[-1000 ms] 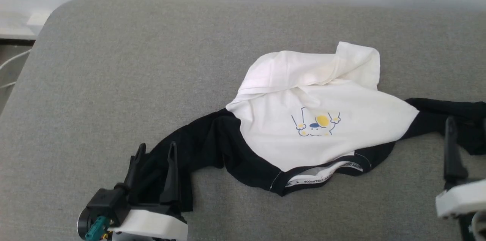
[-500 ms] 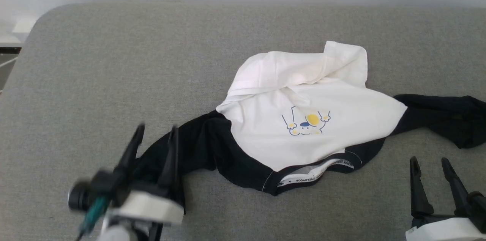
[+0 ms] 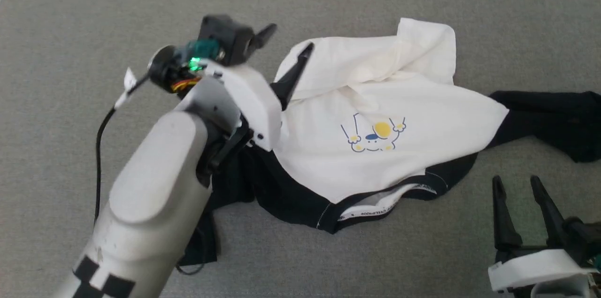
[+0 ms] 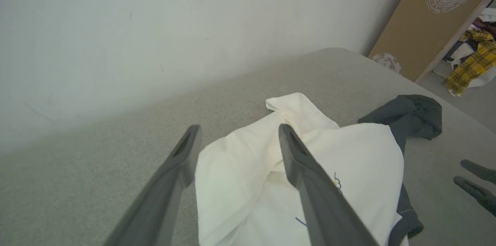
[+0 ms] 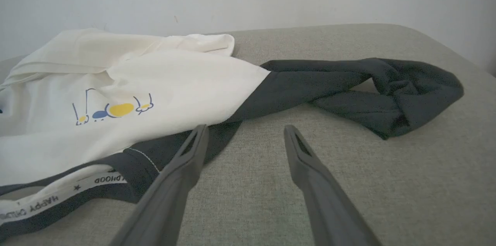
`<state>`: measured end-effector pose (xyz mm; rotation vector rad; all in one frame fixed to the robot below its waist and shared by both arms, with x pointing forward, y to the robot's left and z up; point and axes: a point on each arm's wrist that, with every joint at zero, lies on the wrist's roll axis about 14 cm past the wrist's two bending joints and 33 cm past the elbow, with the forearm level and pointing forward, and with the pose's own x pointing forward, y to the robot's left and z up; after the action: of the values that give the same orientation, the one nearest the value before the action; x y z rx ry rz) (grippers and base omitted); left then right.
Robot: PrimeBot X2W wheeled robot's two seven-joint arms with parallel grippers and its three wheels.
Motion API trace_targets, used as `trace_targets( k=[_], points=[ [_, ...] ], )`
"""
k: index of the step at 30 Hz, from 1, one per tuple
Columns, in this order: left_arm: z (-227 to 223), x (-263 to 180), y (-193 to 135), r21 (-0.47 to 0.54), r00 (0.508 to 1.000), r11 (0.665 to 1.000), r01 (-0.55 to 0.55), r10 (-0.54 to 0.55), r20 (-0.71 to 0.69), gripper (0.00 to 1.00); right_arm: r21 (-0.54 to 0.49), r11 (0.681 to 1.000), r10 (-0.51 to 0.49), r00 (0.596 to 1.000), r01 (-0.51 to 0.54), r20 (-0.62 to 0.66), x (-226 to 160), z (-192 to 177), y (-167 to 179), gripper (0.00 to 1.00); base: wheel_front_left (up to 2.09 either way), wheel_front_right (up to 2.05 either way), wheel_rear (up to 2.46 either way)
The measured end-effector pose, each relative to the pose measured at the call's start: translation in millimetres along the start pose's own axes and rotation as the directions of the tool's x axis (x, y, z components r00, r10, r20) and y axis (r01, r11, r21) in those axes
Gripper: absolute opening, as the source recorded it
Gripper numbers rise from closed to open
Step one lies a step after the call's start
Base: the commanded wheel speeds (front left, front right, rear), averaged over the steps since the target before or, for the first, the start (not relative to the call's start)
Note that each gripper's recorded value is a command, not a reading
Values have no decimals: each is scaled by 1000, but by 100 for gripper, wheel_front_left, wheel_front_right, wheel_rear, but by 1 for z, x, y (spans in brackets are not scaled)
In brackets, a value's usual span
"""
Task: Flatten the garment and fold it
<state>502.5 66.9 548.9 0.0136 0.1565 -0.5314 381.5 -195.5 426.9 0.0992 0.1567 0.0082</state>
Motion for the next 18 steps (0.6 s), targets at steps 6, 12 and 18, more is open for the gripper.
trace_targets(
  k=[6,12,18],
  points=[
    [-45,19,7,-85,950,993,81,-103,-293,100,14,999,-37,999,37,-28,5,-11,-11,100,0,0,0],
    [-88,29,15,-151,875,984,90,-151,-460,100,26,997,-71,996,72,-62,5,-23,-21,100,0,0,0],
    [-123,40,7,-236,813,966,103,-219,-540,100,28,992,-123,989,125,-82,1,-30,-37,100,0,0,0]
  ],
)
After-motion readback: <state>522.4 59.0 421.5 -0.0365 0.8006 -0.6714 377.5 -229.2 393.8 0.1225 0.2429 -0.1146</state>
